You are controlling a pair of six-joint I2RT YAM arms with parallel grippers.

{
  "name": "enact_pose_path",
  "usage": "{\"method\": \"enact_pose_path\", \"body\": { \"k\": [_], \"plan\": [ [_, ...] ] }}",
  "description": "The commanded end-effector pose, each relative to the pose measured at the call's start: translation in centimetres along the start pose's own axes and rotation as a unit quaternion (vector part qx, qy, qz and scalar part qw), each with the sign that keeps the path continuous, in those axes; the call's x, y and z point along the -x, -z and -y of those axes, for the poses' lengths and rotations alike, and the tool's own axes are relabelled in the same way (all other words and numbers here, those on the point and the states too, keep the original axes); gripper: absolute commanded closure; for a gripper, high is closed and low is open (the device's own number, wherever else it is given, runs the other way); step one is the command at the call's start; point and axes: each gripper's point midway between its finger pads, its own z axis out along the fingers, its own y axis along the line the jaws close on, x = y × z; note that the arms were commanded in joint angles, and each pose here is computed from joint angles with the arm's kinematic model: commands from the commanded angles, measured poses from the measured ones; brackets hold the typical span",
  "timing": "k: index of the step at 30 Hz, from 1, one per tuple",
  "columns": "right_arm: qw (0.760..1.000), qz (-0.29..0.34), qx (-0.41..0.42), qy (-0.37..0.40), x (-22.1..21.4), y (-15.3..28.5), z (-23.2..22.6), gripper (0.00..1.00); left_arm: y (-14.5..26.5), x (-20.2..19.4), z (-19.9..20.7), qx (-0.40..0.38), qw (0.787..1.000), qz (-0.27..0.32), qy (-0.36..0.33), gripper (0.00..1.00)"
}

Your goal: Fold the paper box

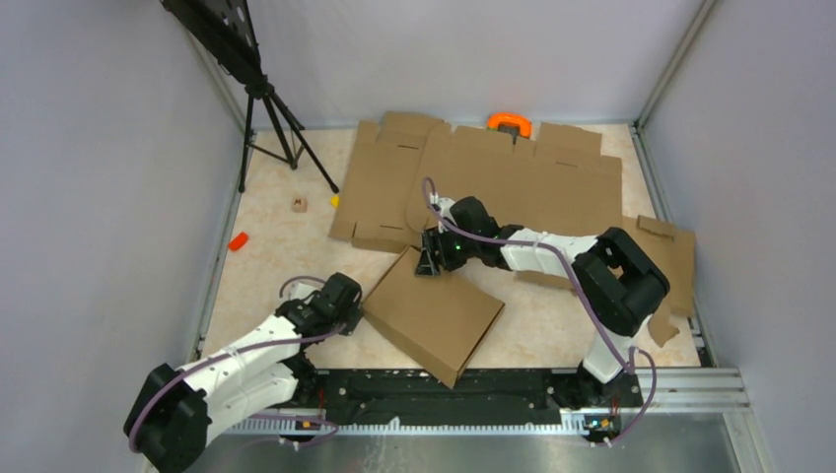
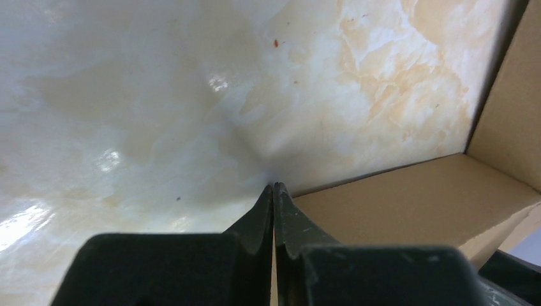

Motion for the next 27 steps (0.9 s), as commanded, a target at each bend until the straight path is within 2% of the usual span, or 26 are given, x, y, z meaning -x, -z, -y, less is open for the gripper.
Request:
{"method": "enact_pose_path", "body": {
  "k": [1,4,6,11,20,25,27],
  "plan": [
    [0.989,-0.134,0.043,-0.053,-7.5,0.8,-2.8,0.43,3.2,-1.5,4.4,-0.056,0.997,-0.045,-0.001,1.0],
    [0.99,-0.13,0.011,-0.046,-7.4,1.0,-1.7,0.43,4.0,1.1,0.8,0.026,0.999,0.011,-0.034,1.0],
    [0.991,-0.13,-0.001,-0.044,-7.5,0.8,-1.2,0.43,4.3,1.9,-1.5,0.067,0.997,0.024,-0.037,1.0],
    [0.99,-0.132,-0.006,-0.046,-7.5,0.4,-0.9,0.43,4.9,0.5,-4.3,0.106,0.994,-0.025,-0.03,1.0],
    [0.991,-0.127,0.001,-0.036,-6.8,0.5,-1.5,0.43,6.2,1.1,-7.2,0.159,0.986,-0.024,-0.039,1.0],
    [0.992,-0.123,0.01,-0.034,-6.5,0.4,-2.0,0.43,4.7,-2.6,-6.3,0.128,0.986,-0.109,-0.01,1.0],
    [0.992,-0.123,0.015,-0.032,-6.4,0.4,-2.3,0.43,4.0,-3.1,-5.3,0.101,0.988,-0.119,0.0,1.0]
  ]
}}
